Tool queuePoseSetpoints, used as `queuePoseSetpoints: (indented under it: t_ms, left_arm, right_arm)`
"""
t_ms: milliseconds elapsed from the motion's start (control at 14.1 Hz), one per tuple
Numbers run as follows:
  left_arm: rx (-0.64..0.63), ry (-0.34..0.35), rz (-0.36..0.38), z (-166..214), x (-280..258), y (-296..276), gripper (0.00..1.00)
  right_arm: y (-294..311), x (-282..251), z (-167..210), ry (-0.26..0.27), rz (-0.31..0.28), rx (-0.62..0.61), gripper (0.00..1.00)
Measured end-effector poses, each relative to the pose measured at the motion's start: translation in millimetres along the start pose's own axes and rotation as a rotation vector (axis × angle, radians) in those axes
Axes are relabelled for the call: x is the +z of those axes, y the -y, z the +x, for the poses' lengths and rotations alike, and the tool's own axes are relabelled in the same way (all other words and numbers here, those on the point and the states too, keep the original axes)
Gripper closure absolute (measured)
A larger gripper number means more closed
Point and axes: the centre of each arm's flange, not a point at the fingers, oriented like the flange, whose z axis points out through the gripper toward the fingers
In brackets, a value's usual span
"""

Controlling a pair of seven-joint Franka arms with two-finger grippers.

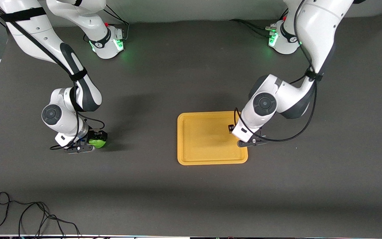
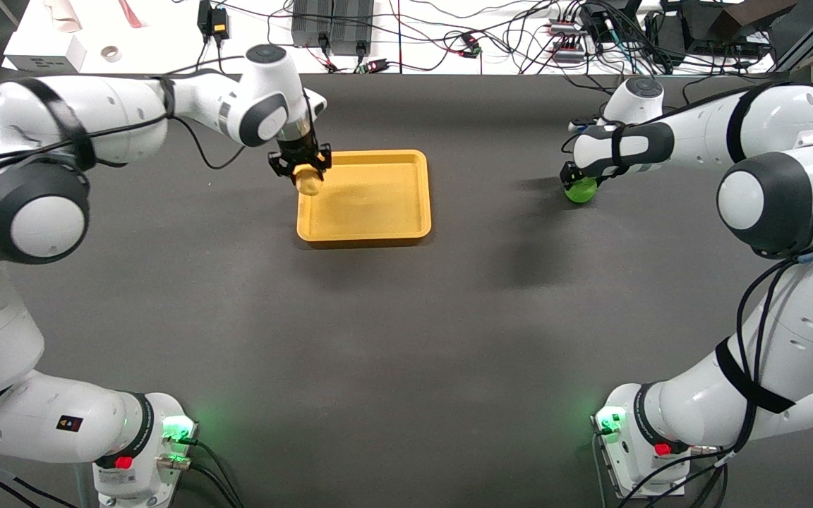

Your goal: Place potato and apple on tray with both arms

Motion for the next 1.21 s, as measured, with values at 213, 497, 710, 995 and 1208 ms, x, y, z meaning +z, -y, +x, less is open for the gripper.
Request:
queuePoseSetpoints:
  t_ms: [213,497,710,995,1208]
  left_arm:
    - [0.005,0.002,0.006,-3,14,-10,0.34]
    - [0.008,-0.003,0.011,-2,16,-12,0.34]
    - [0.019,0.008,0.018,-5,26,-16,0.34]
    - [0.025,0.018,0.025,-3,40,-17,0.34]
    - [0.028,0.022,0.027,-2,46,-19,0.3]
  right_arm:
    - [0,-14,12,-0.01,0.0,0.0,0.22]
    - [5,-66,33,0.069,0.007,-0.006,0.22]
    - [23,-106,41,0.062,0.036,-0.014,0.22]
    - [57,-140,49,0.081,0.074,-0.033,0.22]
    - [80,-150,52,0.071,0.075,-0.012,0.22]
